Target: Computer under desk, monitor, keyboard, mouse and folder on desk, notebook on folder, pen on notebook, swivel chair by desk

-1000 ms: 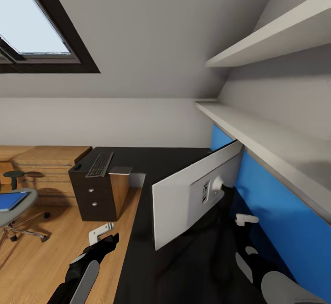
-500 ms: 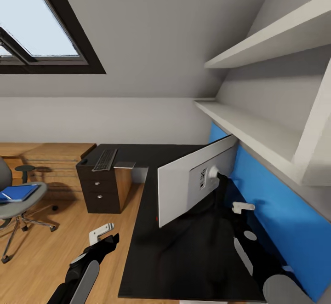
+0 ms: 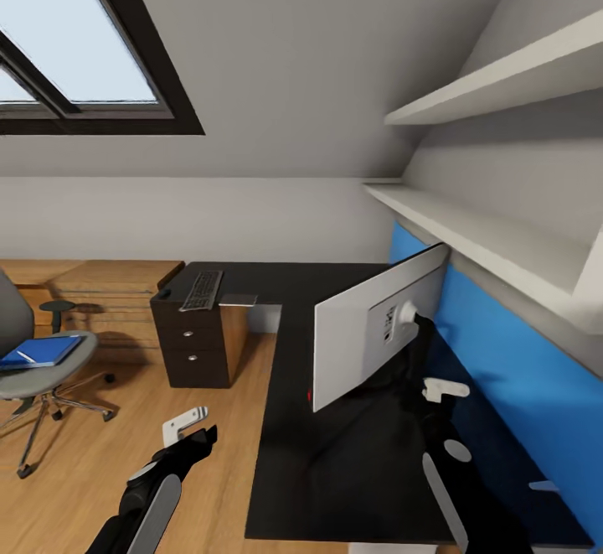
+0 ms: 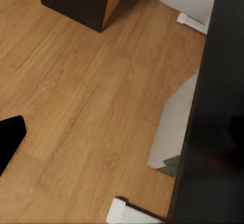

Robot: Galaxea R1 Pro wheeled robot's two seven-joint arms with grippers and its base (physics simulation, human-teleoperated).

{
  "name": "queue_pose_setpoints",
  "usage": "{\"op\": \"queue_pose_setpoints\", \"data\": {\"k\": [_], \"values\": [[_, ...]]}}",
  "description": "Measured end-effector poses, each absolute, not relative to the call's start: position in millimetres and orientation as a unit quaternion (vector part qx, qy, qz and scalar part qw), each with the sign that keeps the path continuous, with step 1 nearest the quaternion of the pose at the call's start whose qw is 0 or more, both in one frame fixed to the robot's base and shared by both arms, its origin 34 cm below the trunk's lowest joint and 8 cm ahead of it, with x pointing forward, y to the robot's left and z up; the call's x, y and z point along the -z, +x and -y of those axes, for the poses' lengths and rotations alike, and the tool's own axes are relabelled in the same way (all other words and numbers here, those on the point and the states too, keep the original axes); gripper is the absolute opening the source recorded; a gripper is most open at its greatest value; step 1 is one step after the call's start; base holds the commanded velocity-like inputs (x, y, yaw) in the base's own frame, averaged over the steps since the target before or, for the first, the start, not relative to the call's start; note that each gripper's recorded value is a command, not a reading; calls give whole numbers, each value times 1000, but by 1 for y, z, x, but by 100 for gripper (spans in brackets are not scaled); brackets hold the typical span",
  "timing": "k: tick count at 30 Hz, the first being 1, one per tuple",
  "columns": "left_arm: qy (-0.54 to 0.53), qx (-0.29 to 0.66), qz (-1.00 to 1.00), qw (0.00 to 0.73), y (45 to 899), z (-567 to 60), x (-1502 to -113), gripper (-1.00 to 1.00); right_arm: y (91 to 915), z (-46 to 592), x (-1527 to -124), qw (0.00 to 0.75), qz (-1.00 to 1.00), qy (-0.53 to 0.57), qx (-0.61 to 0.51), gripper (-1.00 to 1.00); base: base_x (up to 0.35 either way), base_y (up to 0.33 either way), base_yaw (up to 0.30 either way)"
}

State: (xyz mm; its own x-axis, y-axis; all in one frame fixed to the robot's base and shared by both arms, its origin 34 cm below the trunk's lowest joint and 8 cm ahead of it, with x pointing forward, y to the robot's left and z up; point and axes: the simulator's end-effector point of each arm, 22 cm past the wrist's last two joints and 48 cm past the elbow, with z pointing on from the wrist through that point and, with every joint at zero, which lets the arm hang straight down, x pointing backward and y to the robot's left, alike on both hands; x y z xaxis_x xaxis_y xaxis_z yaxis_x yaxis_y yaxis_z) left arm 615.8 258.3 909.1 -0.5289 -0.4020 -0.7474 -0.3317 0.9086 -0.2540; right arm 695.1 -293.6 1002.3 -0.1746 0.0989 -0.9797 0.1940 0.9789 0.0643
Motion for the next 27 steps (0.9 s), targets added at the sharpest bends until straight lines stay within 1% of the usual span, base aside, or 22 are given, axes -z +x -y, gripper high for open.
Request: {"op": "queue_pose_setpoints", "data": {"k": [9, 15, 22, 23, 27], "values": [[-209, 41, -875, 435, 615, -257, -908, 100, 693, 278, -1003, 637, -764, 98, 25, 100, -9, 292, 0], [-208, 42, -876, 434, 615, -256, -907, 100, 693, 259, -1003, 638, -765, 91, 13, 100, -145, 134, 0], [-209, 42, -875, 434, 615, -256, -907, 100, 693, 261, -1002, 638, -764, 89, 17, 100, -179, 172, 0], [-209, 42, -875, 435, 615, -256, -908, 100, 694, 264, -1017, 666, -740, 88, 26, 100, -21, 316, 0], [-209, 42, -875, 435, 615, -256, -908, 100, 692, 268, -1023, 693, -714, 93, 40, 100, -10, 208, 0]]}}
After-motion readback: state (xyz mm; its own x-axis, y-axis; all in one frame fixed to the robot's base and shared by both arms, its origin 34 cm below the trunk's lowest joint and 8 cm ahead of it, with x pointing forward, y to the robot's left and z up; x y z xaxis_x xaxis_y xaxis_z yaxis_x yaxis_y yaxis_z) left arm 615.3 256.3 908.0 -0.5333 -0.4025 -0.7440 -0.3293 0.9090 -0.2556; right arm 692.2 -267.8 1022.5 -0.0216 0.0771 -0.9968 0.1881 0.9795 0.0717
